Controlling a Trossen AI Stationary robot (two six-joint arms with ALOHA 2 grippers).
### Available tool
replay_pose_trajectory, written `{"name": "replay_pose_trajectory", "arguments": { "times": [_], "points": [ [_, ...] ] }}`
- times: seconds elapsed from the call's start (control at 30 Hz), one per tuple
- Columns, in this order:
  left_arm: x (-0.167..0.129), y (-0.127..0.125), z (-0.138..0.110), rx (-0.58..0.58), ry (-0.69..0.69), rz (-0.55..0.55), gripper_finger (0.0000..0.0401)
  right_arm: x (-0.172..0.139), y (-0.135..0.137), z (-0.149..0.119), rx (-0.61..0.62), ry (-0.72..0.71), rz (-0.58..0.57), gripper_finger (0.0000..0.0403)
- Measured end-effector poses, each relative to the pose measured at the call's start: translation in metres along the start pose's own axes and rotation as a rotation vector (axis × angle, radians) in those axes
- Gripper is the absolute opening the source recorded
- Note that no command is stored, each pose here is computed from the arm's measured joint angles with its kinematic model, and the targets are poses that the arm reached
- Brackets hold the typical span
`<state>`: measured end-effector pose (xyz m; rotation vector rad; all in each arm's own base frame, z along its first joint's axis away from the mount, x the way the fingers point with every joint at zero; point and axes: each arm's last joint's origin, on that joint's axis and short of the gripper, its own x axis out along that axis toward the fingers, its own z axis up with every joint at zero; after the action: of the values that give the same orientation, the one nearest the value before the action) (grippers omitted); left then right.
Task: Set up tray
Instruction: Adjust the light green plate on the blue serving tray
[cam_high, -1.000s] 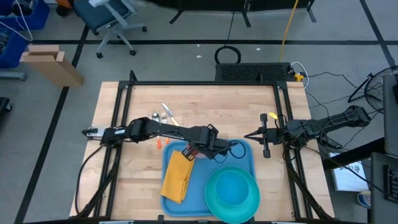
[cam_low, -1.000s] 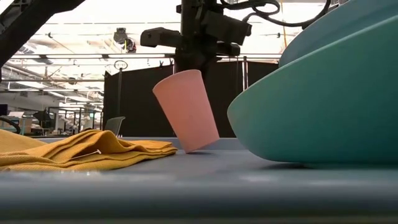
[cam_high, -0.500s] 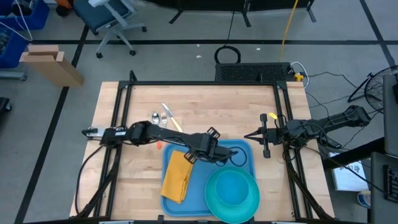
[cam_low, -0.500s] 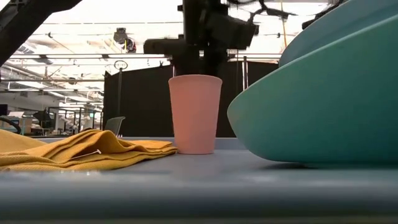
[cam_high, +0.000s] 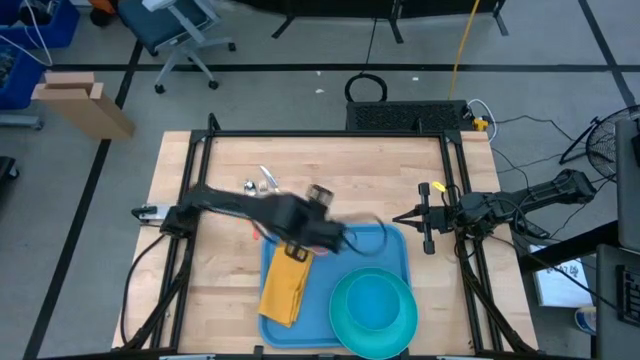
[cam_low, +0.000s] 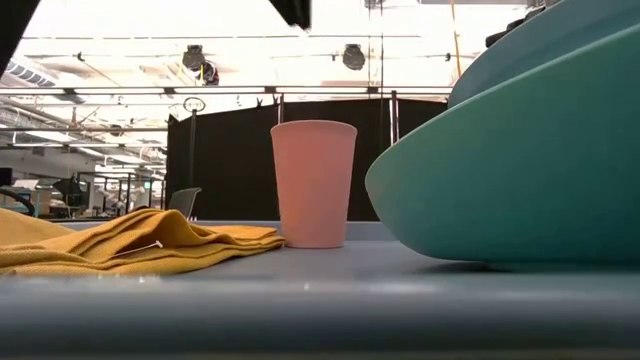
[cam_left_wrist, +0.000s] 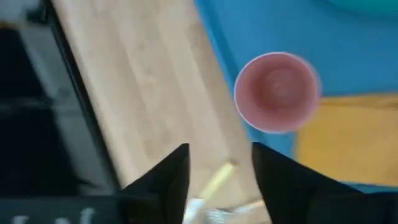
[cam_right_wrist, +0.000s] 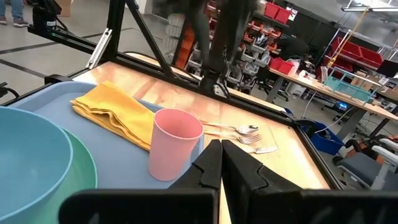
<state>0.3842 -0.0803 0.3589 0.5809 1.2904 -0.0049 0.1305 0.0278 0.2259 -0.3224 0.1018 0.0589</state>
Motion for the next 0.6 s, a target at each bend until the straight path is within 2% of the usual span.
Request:
{"name": "replay_pose_trajectory", "arguments": {
  "times": [0.03,0.1,0.2,0.23,0.33,0.47,0.53,0.6],
  "points": [
    [-0.012,0.003,-0.01,-0.067,-0.024,-0.02,0.0157,0.0,0.0,0.0,0.0,-0.001,0.004,0.0],
    [-0.029,0.001,-0.03,-0.141,-0.053,0.013,0.0112,0.0,0.002,0.0,-0.003,-0.002,0.017,0.0],
    [-0.032,-0.013,-0.058,-0.203,-0.124,0.062,0.0028,-0.001,0.006,0.001,-0.006,-0.011,0.043,0.0],
    [-0.03,-0.017,-0.068,-0.235,-0.17,0.056,0.0015,-0.001,0.007,0.002,-0.007,-0.014,0.052,0.0],
    [-0.01,-0.029,-0.104,-0.329,-0.319,0.067,0.0011,-0.002,0.009,0.004,0.007,-0.025,0.073,0.0],
    [0.032,-0.051,-0.146,-0.406,-0.595,-0.013,0.0004,0.0,0.008,0.016,0.048,-0.021,0.085,0.0],
    [0.048,-0.057,-0.165,-0.468,-0.738,-0.018,0.0004,0.003,0.007,0.026,0.052,0.021,0.099,0.0],
    [0.063,-0.064,-0.182,-0.532,-0.815,-0.011,0.0003,0.007,0.005,0.04,0.044,0.086,0.113,0.0]
  ]
}}
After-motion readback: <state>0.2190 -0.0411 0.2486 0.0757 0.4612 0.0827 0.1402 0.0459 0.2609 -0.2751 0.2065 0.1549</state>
